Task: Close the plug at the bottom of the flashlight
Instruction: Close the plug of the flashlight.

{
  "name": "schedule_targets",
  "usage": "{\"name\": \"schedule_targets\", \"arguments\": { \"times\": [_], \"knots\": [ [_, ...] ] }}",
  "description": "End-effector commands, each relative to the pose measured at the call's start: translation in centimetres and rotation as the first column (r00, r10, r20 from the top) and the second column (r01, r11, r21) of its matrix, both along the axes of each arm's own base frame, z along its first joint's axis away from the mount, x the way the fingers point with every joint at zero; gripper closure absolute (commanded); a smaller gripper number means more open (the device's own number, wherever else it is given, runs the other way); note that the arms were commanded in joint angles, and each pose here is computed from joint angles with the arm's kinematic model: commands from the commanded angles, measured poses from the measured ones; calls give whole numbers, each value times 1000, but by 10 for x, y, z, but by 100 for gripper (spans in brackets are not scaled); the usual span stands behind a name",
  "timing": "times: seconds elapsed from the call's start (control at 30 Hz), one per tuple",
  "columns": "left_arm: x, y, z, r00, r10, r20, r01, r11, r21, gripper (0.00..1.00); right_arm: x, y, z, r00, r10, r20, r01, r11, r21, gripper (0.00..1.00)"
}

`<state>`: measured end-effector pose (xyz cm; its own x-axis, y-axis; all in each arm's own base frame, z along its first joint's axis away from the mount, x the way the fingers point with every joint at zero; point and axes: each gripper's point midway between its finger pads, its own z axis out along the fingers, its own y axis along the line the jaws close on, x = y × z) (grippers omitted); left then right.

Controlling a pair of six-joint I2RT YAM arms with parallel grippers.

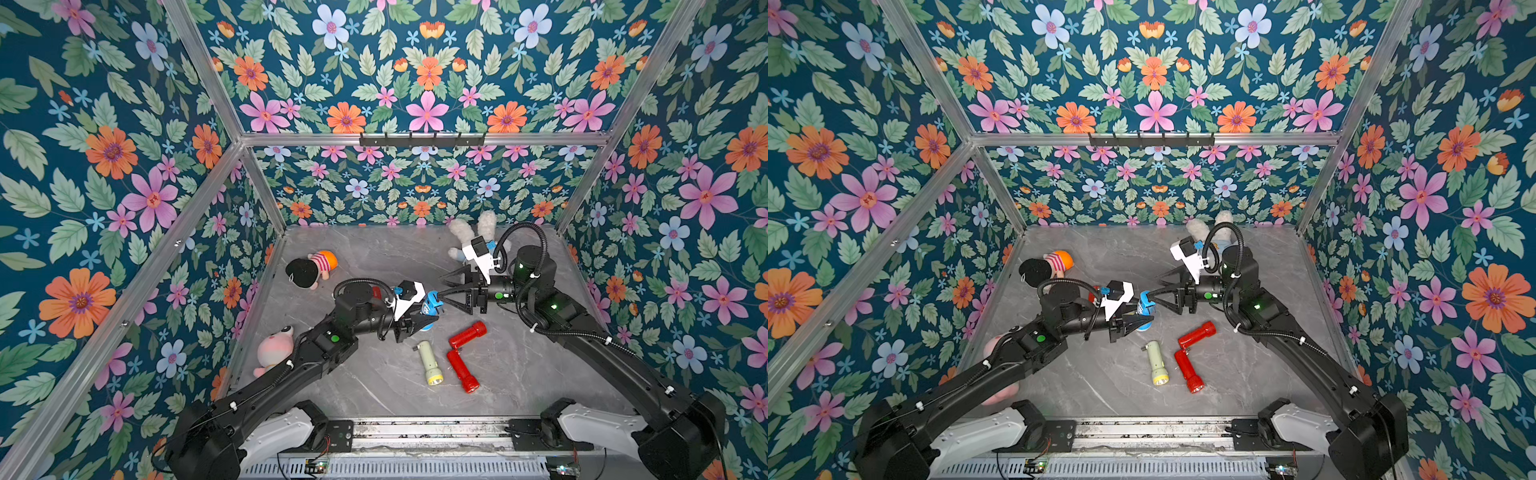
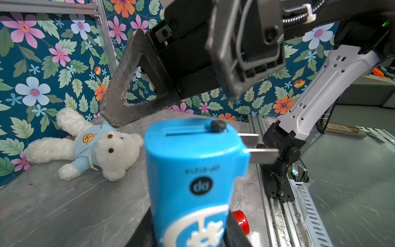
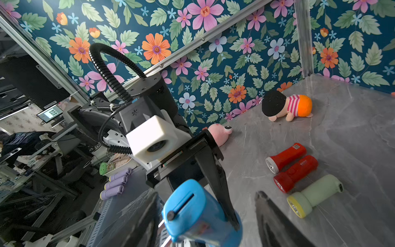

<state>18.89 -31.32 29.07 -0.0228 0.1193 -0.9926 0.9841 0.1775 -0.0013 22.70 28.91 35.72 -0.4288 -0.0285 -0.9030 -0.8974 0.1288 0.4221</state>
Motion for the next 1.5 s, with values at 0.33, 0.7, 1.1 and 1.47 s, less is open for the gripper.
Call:
{"name": "schedule_targets", "arguments": {
  "times": [0.33, 0.7, 1.1, 1.47],
  "knots": [
    [-10, 2, 10, 998, -61, 16, 61, 998, -23, 100, -17, 9, -11, 993, 116, 0, -116, 993, -19, 33],
    [-16, 1, 9, 995, -103, -2, 103, 994, -23, 100, -18, 14, -11, 986, 167, -14, -167, 986, -1, 44],
    [-18, 2, 9, 993, -120, -1, 120, 993, -21, 100, -19, 18, -14, 977, 209, -40, -209, 978, 10, 59],
    [-24, 6, 18, 991, -130, 18, 131, 991, -40, 100, -20, 22, -18, 968, 241, -65, -240, 970, 20, 76]
  ]
}}
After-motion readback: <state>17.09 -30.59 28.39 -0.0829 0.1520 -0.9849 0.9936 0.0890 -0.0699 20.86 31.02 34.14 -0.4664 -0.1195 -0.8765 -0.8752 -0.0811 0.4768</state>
